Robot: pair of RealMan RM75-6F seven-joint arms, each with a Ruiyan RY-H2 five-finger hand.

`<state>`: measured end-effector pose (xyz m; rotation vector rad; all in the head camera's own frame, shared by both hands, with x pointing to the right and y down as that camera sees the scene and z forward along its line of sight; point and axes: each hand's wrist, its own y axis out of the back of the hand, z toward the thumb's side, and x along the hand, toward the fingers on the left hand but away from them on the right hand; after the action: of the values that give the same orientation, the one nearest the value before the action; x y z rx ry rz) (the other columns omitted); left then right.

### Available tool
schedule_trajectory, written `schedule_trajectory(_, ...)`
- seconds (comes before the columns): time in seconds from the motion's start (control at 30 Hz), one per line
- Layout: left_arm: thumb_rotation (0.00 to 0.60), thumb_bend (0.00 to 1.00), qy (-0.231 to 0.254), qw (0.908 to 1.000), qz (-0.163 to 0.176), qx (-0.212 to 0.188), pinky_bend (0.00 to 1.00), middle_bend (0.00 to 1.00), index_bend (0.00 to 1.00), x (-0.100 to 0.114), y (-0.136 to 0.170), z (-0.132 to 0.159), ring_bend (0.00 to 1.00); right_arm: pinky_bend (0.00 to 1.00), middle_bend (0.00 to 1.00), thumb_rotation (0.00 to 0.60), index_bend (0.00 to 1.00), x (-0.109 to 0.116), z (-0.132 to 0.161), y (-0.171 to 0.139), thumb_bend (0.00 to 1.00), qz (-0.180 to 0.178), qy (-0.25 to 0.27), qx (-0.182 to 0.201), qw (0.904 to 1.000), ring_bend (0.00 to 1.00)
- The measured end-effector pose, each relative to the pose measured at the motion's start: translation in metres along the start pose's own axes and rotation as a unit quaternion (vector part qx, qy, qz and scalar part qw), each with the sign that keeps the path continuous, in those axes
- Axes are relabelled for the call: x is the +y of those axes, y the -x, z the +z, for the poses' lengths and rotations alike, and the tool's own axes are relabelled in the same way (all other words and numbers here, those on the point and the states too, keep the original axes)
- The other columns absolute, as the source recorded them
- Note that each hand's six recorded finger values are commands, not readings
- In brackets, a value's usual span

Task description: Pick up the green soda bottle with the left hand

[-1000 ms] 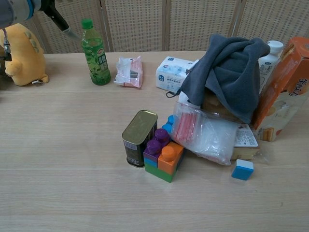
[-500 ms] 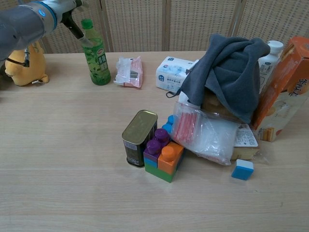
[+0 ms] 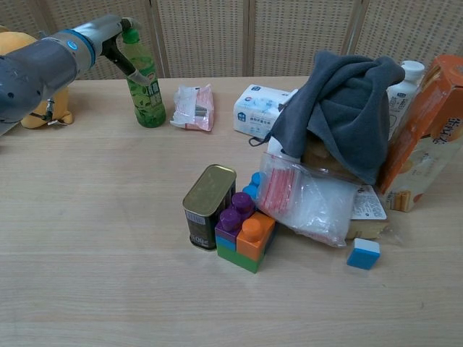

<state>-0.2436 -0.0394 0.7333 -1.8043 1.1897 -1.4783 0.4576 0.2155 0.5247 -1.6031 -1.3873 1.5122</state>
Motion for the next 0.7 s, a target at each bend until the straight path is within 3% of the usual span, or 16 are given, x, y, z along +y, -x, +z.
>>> schedule_trajectory(0.27, 0.600, 0.00, 0.047, 0.9989, 0.004, -0.003, 0.00, 0.00, 0.03, -0.012, 0.004, -0.008, 0.00, 0.00, 0.00, 0.599, 0.00, -0.001, -0.001, 0.001, 0.00, 0.001, 0.000, -0.003, 1.0000, 0.00)
schedule_trajectory(0.7, 0.600, 0.00, 0.113, 0.9928, 0.038, -0.007, 0.00, 0.00, 0.02, -0.026, 0.013, -0.033, 0.00, 0.00, 0.00, 0.600, 0.00, -0.005, -0.001, 0.001, 0.00, 0.008, -0.002, -0.004, 1.0000, 0.00)
